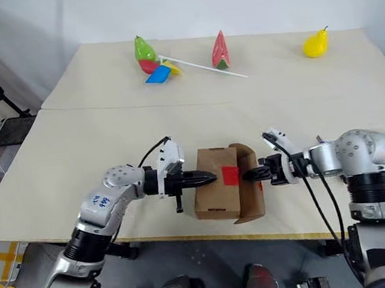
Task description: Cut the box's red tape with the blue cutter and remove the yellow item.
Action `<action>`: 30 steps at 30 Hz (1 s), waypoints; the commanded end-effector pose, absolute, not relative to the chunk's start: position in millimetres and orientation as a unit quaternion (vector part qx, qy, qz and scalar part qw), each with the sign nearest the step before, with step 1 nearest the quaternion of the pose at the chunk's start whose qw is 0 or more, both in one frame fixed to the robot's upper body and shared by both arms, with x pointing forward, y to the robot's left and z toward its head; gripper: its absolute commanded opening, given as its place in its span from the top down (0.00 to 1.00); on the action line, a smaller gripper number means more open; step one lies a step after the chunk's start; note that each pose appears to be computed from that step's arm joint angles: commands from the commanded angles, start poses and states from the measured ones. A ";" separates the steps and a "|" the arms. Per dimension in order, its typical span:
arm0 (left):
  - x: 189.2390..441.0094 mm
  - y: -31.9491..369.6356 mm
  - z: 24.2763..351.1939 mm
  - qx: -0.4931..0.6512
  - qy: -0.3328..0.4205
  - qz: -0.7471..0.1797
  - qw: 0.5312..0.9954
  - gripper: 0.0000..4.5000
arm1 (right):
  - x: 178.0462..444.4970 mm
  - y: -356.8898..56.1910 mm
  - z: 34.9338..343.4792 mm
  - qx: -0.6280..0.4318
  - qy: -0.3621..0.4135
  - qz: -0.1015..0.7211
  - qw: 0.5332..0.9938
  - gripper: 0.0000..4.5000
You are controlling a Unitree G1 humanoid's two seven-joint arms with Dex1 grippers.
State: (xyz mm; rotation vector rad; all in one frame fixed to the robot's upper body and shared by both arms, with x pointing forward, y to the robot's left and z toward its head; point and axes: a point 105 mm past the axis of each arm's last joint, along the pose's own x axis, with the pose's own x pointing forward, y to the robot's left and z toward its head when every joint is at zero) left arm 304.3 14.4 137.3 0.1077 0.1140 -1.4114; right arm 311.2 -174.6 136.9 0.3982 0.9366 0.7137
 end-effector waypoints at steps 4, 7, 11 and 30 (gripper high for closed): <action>310.5 -26.4 133.2 0.022 0.031 -0.647 0.761 1.00 | 311.8 -192.6 200.0 0.141 0.397 0.336 0.842 0.98; 308.6 -37.8 136.5 0.018 0.017 -0.654 0.756 1.00 | 313.9 -196.5 215.8 0.118 0.399 0.325 0.850 0.98; 307.9 -30.4 130.8 0.009 0.019 -0.640 0.768 1.00 | 316.2 -193.0 228.4 0.084 0.406 0.321 0.852 0.98; 306.0 16.8 118.2 0.023 0.043 -0.590 0.806 1.00 | 309.7 -151.2 229.2 0.037 0.430 0.374 0.821 0.98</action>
